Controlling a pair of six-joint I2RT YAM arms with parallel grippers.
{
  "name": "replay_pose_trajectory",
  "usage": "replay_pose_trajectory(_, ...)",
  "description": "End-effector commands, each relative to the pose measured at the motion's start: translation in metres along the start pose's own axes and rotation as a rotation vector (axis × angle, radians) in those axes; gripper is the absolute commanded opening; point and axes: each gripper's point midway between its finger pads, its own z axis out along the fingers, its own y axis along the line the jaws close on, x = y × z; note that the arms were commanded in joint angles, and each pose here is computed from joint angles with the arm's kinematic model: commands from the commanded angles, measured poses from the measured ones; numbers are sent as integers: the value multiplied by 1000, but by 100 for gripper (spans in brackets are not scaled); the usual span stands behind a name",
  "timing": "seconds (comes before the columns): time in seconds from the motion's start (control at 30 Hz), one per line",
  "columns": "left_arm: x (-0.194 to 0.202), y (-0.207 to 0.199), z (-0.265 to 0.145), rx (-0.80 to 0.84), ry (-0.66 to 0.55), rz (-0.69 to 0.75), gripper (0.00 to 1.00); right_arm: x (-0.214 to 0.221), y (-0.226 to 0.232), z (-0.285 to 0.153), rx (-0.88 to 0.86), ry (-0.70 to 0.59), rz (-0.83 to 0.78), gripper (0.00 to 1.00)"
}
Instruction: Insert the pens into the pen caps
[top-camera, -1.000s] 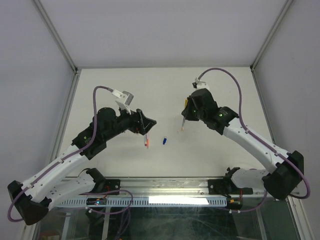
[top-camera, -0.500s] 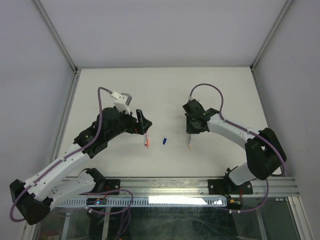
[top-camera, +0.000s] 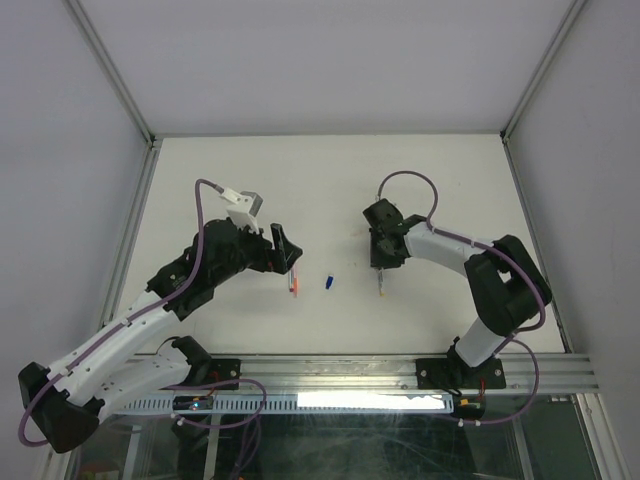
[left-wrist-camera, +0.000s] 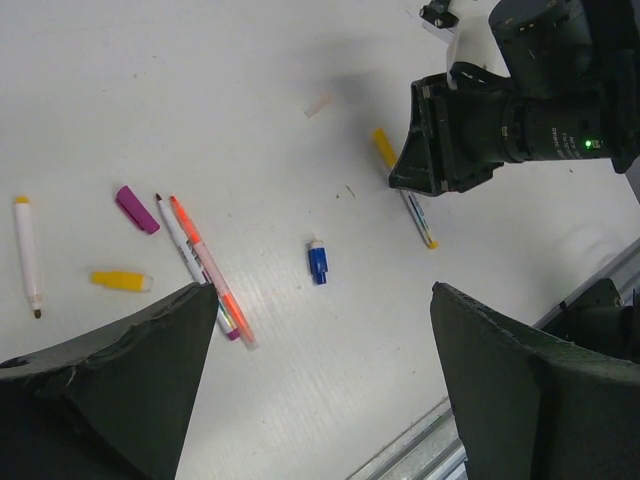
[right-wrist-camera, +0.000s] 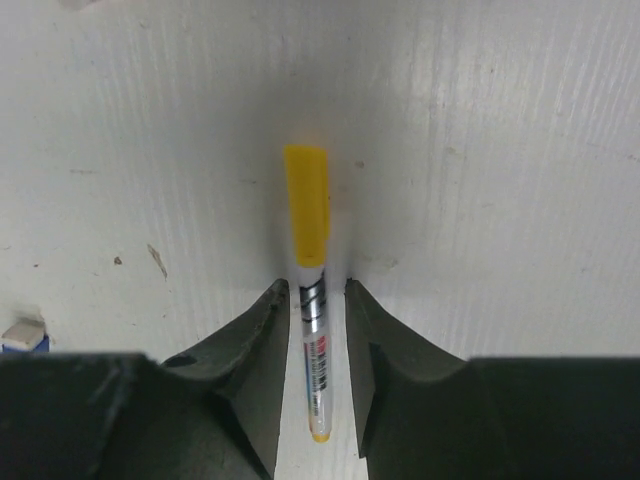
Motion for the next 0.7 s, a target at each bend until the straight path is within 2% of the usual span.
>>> replay_pose_trajectory(0.0,-9,5,-4,-19,-51,-30,91,-13,4,0,-18,-40,2,33)
replay_pose_trajectory(0.4,-2,27,5,-97,-26,-68,90,-50,-2,-62,-36,-207,18,40)
replay_pose_trajectory(0.67,-1,67,4,-213,-28,-149,83,-69,63,-105,-239,-289,-17,41)
